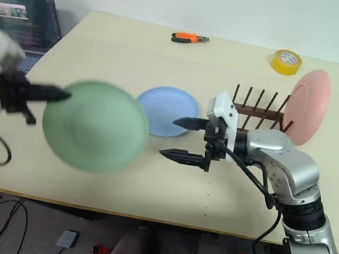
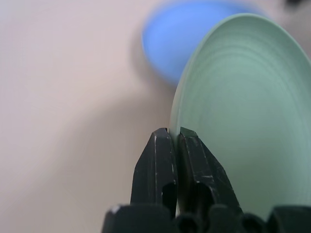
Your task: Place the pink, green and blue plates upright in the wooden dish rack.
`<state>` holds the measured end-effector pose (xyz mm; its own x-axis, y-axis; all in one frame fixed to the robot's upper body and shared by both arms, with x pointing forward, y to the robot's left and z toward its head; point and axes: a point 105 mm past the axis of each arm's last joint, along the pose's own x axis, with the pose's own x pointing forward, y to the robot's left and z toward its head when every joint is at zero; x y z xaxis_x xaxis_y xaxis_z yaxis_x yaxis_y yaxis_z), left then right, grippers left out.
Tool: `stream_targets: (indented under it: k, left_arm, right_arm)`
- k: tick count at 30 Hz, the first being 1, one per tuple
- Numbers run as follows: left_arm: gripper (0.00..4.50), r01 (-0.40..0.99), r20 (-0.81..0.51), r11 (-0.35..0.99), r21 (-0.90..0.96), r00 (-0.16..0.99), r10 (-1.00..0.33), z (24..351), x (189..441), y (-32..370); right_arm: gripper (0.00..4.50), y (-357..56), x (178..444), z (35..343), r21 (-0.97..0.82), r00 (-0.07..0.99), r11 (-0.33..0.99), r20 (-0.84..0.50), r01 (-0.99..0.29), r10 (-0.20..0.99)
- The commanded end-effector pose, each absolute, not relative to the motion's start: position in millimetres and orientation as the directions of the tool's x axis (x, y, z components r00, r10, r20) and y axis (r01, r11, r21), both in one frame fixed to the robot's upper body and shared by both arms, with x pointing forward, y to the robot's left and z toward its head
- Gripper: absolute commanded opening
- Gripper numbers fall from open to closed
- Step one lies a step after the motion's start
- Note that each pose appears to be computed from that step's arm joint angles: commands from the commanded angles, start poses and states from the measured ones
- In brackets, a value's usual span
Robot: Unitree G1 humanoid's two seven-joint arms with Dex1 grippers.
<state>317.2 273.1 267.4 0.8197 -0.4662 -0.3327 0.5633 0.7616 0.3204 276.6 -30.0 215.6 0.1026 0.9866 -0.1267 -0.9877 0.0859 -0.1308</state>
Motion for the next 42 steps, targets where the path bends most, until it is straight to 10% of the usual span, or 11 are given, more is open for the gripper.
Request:
stream_targets:
  k: [1,12,35,42]
  left_arm:
    - [0.01,0.497,-0.257,0.787,0.365,0.867,-0.428,286.2,339.7,268.4]
    - [0.01,0.367,-0.138,0.887,0.281,0.93,-0.341,295.0,413.0,205.1]
    - [0.01,0.37,-0.145,0.895,0.251,0.928,-0.343,307.6,389.7,185.4]
    - [0.0,0.363,-0.154,0.897,0.254,0.93,-0.333,305.8,388.8,187.5]
  right_arm:
    - [4.5,-16.4,272.9,236.5,-0.303,0.095,0.061,-0.101,-0.951,0.99]
    - [4.5,32.0,322.1,223.1,-0.731,0.377,0.186,-0.103,-0.656,0.92]
    - [4.5,46.3,362.8,165.2,-0.888,0.539,0.085,-0.196,-0.453,0.819]
    - [2.4,47.4,366.3,169.4,-0.89,0.553,0.106,-0.179,-0.444,0.814]
